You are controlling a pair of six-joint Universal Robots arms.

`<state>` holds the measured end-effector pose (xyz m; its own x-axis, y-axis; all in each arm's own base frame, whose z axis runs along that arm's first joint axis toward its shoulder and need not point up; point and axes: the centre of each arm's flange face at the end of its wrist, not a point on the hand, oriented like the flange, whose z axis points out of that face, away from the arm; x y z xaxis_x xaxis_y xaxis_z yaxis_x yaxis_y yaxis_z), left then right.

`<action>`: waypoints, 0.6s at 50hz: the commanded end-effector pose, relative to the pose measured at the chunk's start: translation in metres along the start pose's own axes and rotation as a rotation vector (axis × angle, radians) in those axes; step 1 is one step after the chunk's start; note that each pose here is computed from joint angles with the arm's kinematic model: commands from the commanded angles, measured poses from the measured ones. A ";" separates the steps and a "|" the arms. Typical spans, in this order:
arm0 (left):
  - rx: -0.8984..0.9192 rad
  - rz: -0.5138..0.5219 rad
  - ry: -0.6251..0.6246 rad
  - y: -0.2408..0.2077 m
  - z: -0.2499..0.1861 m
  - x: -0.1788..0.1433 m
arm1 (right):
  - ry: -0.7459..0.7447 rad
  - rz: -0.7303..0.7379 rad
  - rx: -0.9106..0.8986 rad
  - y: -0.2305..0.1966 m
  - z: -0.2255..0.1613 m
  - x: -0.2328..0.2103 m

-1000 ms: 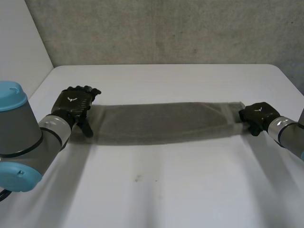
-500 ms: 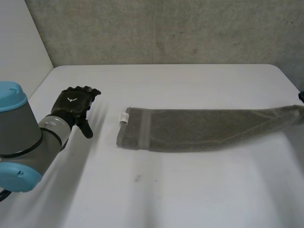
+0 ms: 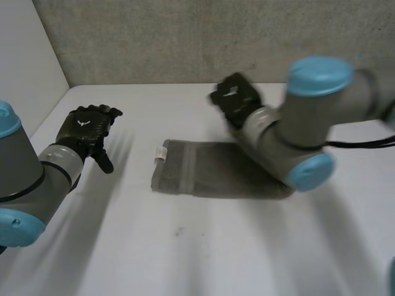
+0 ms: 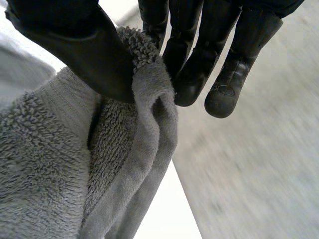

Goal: Fold the towel.

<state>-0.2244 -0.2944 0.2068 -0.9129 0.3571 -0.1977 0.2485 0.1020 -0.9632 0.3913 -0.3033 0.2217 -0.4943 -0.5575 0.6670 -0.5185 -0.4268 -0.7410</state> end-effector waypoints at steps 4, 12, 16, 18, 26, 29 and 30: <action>-0.004 -0.004 -0.021 0.001 0.002 -0.008 | -0.221 -0.019 0.096 -0.023 0.004 -0.125; -0.005 -0.004 -0.027 0.002 0.003 -0.010 | -0.297 -0.027 0.058 -0.019 -0.005 -0.144; -0.001 -0.004 -0.026 0.002 0.003 -0.010 | -0.243 0.006 0.049 -0.030 -0.007 -0.112; 0.002 -0.003 -0.025 0.001 0.003 -0.009 | -0.220 0.030 0.036 -0.031 -0.010 -0.095; 0.027 0.002 0.022 -0.006 -0.002 0.008 | -0.114 0.170 -0.064 -0.009 -0.031 -0.025; 0.062 0.003 0.081 -0.016 -0.008 0.029 | -0.069 0.200 -0.138 0.016 -0.047 -0.003; 0.070 0.003 0.092 -0.018 -0.008 0.033 | -0.058 0.205 -0.155 0.023 -0.052 0.001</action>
<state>-0.2324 -0.2906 0.2111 -0.9054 0.3768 -0.1959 0.2411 0.0763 -0.9675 0.3903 -0.2622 0.2115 -0.4848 -0.6985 0.5264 -0.4845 -0.2866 -0.8265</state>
